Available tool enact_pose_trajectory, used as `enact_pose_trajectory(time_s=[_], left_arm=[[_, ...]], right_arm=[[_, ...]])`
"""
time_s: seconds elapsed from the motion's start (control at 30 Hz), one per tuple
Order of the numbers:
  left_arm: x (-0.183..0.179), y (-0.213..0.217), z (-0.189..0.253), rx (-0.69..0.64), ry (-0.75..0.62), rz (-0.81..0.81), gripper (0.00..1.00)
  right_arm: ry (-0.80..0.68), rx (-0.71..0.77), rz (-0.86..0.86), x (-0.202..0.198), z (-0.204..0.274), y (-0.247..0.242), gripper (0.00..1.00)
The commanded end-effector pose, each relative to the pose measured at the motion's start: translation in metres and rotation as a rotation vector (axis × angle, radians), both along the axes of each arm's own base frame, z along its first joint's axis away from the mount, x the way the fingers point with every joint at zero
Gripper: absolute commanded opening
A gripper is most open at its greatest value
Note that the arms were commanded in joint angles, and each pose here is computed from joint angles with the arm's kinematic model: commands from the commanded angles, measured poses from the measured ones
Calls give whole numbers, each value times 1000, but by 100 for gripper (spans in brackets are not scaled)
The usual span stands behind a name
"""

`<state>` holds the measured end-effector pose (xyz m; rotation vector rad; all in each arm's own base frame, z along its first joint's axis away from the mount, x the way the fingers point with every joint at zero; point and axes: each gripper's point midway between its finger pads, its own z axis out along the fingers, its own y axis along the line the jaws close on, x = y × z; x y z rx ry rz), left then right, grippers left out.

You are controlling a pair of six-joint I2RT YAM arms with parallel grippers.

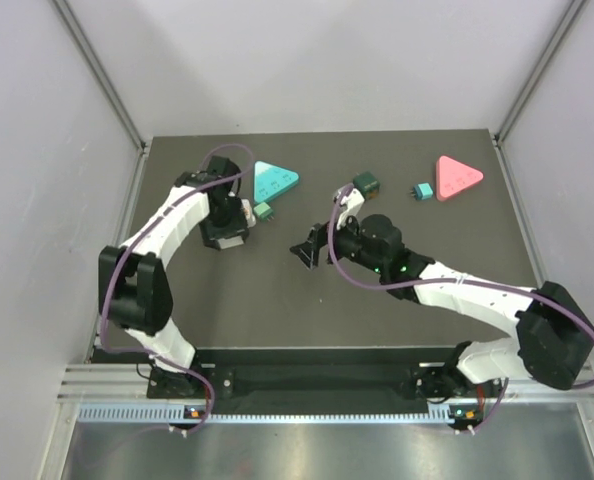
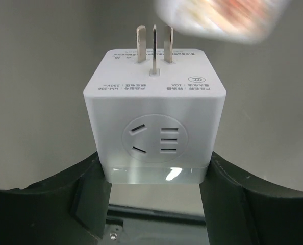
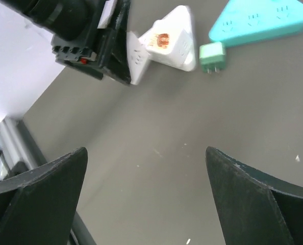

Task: Insert the plug

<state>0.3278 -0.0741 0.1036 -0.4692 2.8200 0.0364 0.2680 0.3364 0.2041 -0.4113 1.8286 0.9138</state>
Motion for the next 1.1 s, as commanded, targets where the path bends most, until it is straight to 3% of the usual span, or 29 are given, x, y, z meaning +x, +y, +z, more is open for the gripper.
enact_pose_trajectory(time_s=[0.0, 0.1, 0.2, 0.4, 0.6, 0.83, 1.07], left_arm=[[-36, -48, 33, -150, -17, -182, 0], [-63, -90, 43, -294, 3, -329, 0], [-82, -121, 62, -406, -8, -452, 0], [-111, -152, 91, -565, -41, -591, 0], [-145, -169, 101, -592, 2, -697, 0], [-159, -177, 103, -617, 10, -748, 0], [-164, -183, 100, -641, 32, -783, 0]], right_arm=[[-188, 64, 255, -15, 41, 11, 99], [-430, 29, 396, -42, 43, 1, 100], [-613, -19, 432, -55, 39, -16, 100], [-978, -143, 537, -86, 26, -51, 100], [-1111, -297, 566, -74, 15, -48, 100], [-1242, -443, 536, -47, 30, -39, 100], [-1311, -477, 611, -54, 27, -18, 100]])
